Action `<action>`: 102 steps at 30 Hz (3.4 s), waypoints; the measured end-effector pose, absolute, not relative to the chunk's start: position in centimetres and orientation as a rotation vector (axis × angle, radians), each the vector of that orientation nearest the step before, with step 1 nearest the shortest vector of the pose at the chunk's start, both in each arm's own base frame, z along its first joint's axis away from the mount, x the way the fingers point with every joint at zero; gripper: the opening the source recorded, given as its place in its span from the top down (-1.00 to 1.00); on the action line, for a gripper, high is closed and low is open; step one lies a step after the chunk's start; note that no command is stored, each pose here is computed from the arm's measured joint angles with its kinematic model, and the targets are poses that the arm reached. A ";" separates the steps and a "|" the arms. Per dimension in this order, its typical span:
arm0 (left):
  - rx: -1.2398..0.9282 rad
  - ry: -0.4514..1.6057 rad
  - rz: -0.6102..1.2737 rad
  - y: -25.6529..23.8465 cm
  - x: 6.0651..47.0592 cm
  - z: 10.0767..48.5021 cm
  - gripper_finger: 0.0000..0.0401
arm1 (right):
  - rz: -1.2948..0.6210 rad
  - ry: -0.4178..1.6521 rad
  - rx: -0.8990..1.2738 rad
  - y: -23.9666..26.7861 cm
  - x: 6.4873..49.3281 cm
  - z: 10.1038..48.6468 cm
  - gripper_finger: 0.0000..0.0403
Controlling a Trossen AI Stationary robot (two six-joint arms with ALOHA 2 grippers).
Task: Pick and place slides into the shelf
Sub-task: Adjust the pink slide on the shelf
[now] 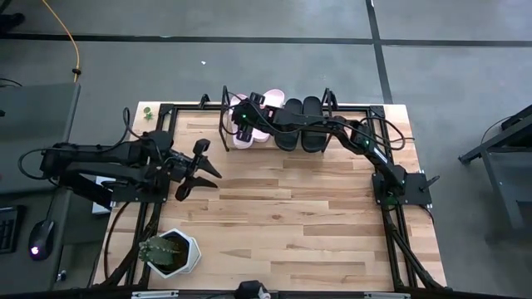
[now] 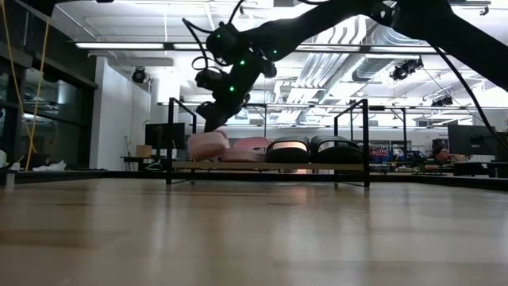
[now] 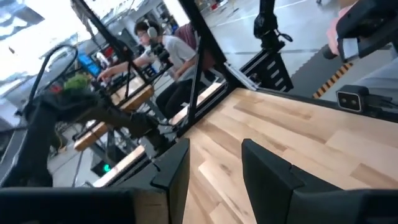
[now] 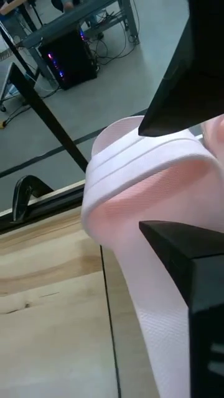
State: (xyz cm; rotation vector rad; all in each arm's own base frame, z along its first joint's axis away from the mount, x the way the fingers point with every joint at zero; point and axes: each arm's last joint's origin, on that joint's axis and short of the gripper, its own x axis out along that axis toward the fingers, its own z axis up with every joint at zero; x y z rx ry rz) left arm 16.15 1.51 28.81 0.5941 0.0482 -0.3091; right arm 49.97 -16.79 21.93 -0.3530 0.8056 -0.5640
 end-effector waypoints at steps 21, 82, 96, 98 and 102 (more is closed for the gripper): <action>0.581 0.047 -0.252 1.0 12.3 29.6 0.36 | -0.452 1.041 -0.333 -13.0 46.8 25.2 -0.11; 0.577 0.064 -0.249 1.0 12.3 29.5 0.36 | -0.328 1.267 -0.288 -12.3 46.7 20.0 0.14; 0.577 0.065 -0.248 1.0 12.3 29.4 0.36 | -0.324 1.301 -0.286 -12.3 46.9 18.7 0.49; 0.577 0.065 -0.248 1.0 12.3 29.4 0.36 | -0.330 1.311 -0.288 -12.3 46.9 18.6 0.60; 0.577 0.065 -0.248 1.0 12.3 29.4 0.36 | -0.346 1.321 -0.265 -12.3 46.7 18.7 0.82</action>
